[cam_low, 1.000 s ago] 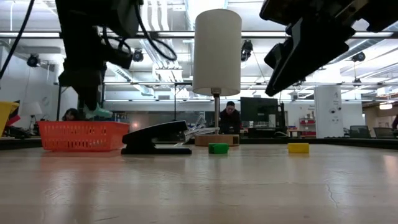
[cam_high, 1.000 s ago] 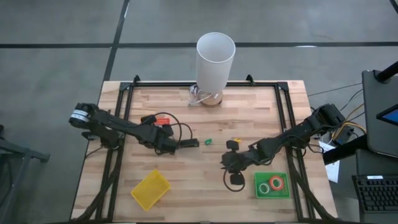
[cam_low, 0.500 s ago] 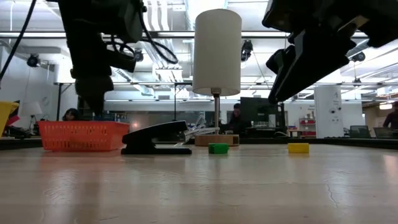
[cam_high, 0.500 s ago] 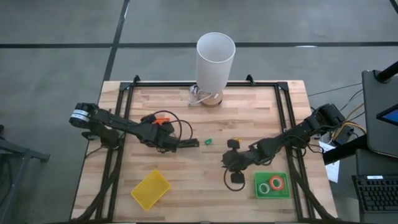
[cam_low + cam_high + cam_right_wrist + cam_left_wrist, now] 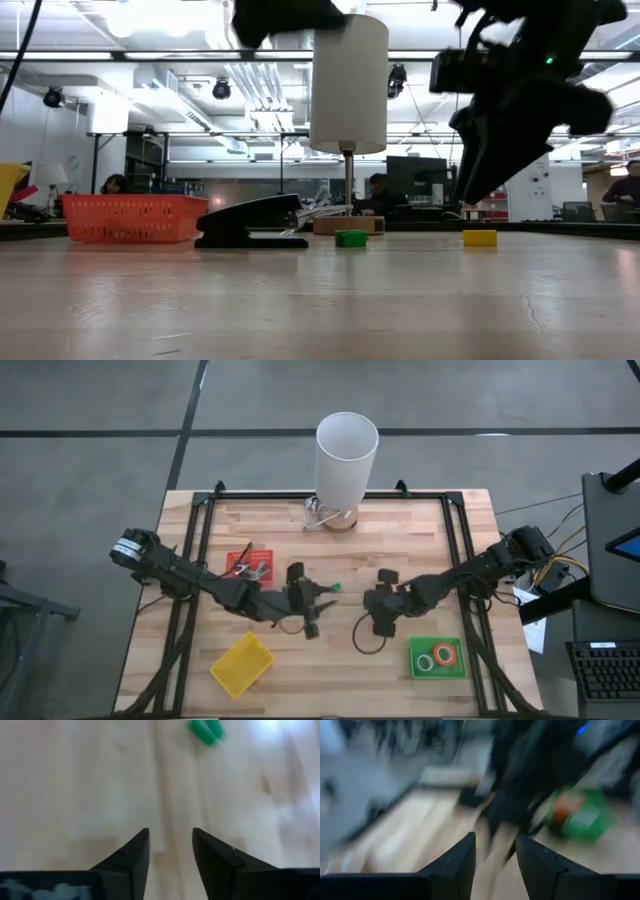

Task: Pick and place Stapler, Stapler remover, tape
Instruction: Put the yellow stapler into the yellow bin

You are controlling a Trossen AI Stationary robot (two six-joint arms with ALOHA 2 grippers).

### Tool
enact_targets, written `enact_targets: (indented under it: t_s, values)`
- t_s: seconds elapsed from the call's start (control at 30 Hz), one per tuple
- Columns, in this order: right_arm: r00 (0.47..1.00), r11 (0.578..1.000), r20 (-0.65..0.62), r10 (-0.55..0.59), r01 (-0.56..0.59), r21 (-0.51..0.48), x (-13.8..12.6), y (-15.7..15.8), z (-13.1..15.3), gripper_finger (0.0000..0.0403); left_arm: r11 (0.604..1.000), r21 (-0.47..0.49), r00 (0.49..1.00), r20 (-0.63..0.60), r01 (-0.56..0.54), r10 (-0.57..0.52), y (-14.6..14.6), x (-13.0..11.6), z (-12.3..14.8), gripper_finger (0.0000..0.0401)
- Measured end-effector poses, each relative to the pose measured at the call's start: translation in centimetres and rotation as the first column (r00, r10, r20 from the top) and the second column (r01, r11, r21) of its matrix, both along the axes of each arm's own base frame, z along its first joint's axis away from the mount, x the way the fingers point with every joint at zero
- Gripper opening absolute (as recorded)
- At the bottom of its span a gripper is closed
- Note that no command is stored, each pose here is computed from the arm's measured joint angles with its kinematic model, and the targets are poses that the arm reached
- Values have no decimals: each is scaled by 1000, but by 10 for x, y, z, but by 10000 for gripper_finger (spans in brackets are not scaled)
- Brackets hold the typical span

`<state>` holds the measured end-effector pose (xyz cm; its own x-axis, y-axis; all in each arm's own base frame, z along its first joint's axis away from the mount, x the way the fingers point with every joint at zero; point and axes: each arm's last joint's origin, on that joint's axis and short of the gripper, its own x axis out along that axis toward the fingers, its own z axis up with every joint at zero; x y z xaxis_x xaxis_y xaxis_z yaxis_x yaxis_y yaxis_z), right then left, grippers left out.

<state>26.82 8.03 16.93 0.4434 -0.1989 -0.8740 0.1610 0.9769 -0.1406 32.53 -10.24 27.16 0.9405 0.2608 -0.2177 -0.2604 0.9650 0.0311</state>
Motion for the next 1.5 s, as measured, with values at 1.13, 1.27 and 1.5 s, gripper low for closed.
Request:
enact_targets:
  t_s: [1.13, 1.27, 1.5]
  values:
    - [980, 999, -196, -37, 37, -3, -12, -65, -26, 208, 943, 77, 903, 272, 325, -333, -12, 3, 21, 133]
    - [979, 999, -200, -27, 30, 11, -13, -65, -26, 190, 943, 76, 903, 272, 325, -333, -12, 3, 21, 133]
    - [976, 999, -219, -21, 27, 22, -18, -65, -35, 151, 943, 76, 903, 270, 325, -333, -12, 3, 20, 133]
